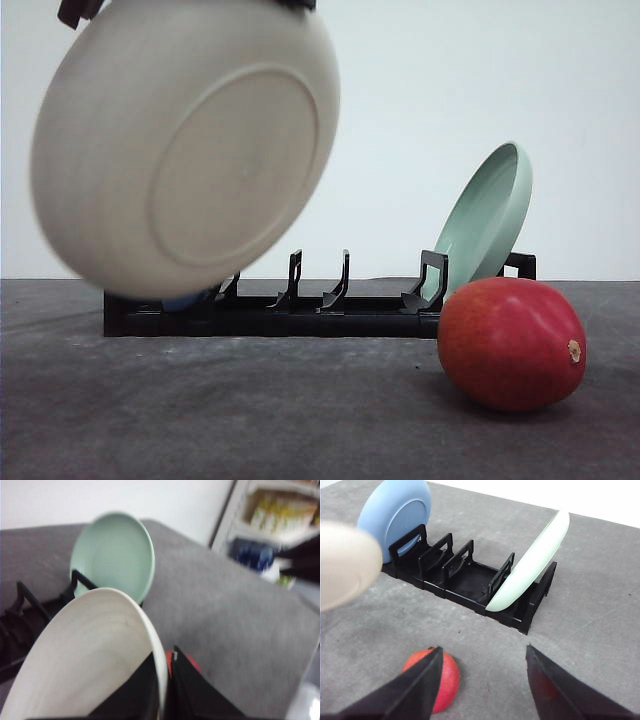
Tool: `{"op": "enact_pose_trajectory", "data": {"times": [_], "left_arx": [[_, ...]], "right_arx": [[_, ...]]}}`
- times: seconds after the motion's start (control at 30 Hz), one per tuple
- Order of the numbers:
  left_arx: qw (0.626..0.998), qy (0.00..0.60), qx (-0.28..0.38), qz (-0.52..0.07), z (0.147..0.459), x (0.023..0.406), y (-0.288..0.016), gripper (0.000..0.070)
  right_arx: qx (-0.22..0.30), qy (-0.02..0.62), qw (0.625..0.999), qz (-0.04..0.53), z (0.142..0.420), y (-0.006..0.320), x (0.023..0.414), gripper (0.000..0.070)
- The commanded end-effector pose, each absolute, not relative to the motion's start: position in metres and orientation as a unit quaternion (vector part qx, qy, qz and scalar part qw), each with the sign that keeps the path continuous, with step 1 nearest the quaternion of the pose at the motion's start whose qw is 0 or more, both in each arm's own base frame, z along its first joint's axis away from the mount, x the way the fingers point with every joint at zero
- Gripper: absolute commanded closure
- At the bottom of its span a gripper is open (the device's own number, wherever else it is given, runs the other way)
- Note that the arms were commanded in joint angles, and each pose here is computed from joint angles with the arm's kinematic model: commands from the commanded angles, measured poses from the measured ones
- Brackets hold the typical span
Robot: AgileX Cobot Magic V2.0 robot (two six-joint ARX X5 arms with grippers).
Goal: Place pomegranate in white plate
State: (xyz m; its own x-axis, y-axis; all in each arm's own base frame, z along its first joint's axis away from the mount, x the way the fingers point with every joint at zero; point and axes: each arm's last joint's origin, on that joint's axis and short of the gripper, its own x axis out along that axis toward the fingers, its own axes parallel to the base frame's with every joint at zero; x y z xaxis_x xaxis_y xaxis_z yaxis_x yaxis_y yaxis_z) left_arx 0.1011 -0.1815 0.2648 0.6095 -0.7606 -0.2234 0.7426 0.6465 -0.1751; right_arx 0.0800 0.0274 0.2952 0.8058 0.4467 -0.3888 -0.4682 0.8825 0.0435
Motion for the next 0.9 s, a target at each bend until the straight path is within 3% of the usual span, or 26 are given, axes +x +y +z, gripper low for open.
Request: {"op": "enact_pose_trajectory", "data": {"times": [0.0, 0.3, 0.6, 0.87], "left_arx": [[0.893, 0.119, 0.03, -0.433, 0.263, 0.099, -0.186, 0.069], [0.857, 0.138, 0.21, -0.449, 0.221, 0.109, -0.212, 0.069], [0.822, 0.121, 0.318, -0.456, 0.186, 0.109, -0.239, 0.069], [0.802, 0.124, 0.372, -0.451, 0.164, 0.107, -0.25, 0.069]], "right_arx": [[-0.02, 0.189, 0.951, 0.243, 0.3, 0.028, 0.079, 0.0363], [-0.01, 0.191, 0.951, 0.241, 0.3, 0.028, 0.079, 0.0363], [-0.01, 0.191, 0.951, 0.241, 0.3, 0.028, 0.079, 0.0363], [-0.01, 0.191, 0.952, 0.241, 0.3, 0.028, 0.079, 0.0363]]}}
